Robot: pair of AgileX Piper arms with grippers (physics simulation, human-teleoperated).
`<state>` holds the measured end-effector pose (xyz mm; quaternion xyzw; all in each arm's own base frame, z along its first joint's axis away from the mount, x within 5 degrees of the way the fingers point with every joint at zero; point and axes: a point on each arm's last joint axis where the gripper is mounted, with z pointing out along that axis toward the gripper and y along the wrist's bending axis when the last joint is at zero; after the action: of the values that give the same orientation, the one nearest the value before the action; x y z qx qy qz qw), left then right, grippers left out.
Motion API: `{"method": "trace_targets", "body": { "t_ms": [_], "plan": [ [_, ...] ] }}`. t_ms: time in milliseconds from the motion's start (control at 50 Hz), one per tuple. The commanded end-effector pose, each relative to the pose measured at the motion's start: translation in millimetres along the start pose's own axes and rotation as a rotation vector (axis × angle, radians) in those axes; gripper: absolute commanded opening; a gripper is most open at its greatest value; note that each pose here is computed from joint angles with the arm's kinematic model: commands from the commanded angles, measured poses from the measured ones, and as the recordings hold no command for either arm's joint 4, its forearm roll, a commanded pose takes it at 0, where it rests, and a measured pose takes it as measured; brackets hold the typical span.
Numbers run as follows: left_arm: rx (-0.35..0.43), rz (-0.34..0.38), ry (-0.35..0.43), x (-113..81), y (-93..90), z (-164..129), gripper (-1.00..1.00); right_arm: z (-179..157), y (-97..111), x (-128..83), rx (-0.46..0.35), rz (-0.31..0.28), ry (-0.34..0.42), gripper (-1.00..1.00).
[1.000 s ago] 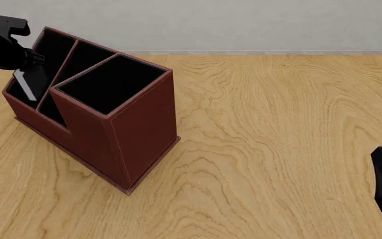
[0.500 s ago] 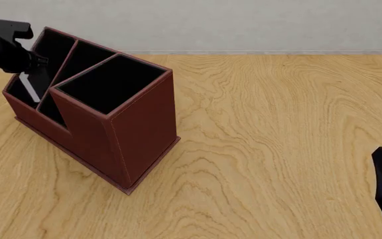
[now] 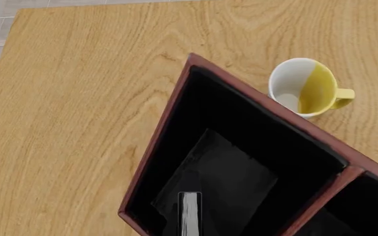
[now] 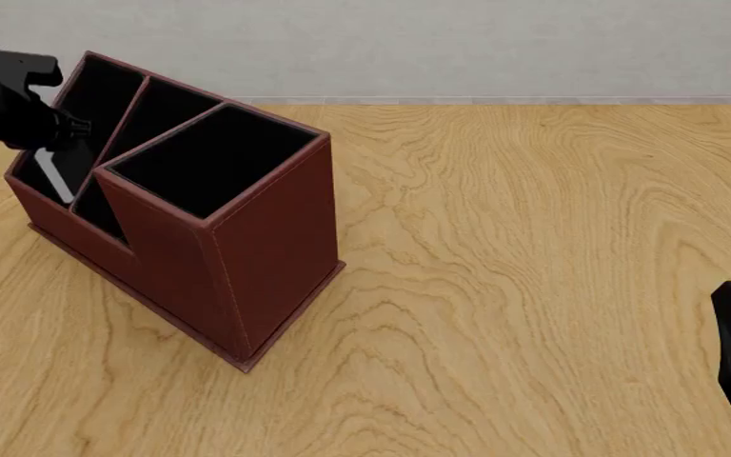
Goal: Pick up the book and place it in the left compartment of the caddy.
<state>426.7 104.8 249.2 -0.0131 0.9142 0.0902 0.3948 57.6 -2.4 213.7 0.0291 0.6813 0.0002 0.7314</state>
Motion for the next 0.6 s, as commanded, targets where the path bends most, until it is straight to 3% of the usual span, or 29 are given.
{"method": "trace_targets", "body": {
  "t_ms": [20, 600],
  "plan": [
    [-0.009, 0.014, -0.018, -2.0, 2.6, 0.7, -1.0, 0.0, 0.0, -0.3, -0.001, -0.004, 0.0, 1.0],
    [-0.019, 0.012, -0.008, 6.6, 7.7, 13.9, -1.0, 0.0, 0.0, -0.1, 0.0, -0.003, 0.001, 1.0]
  ]
}}
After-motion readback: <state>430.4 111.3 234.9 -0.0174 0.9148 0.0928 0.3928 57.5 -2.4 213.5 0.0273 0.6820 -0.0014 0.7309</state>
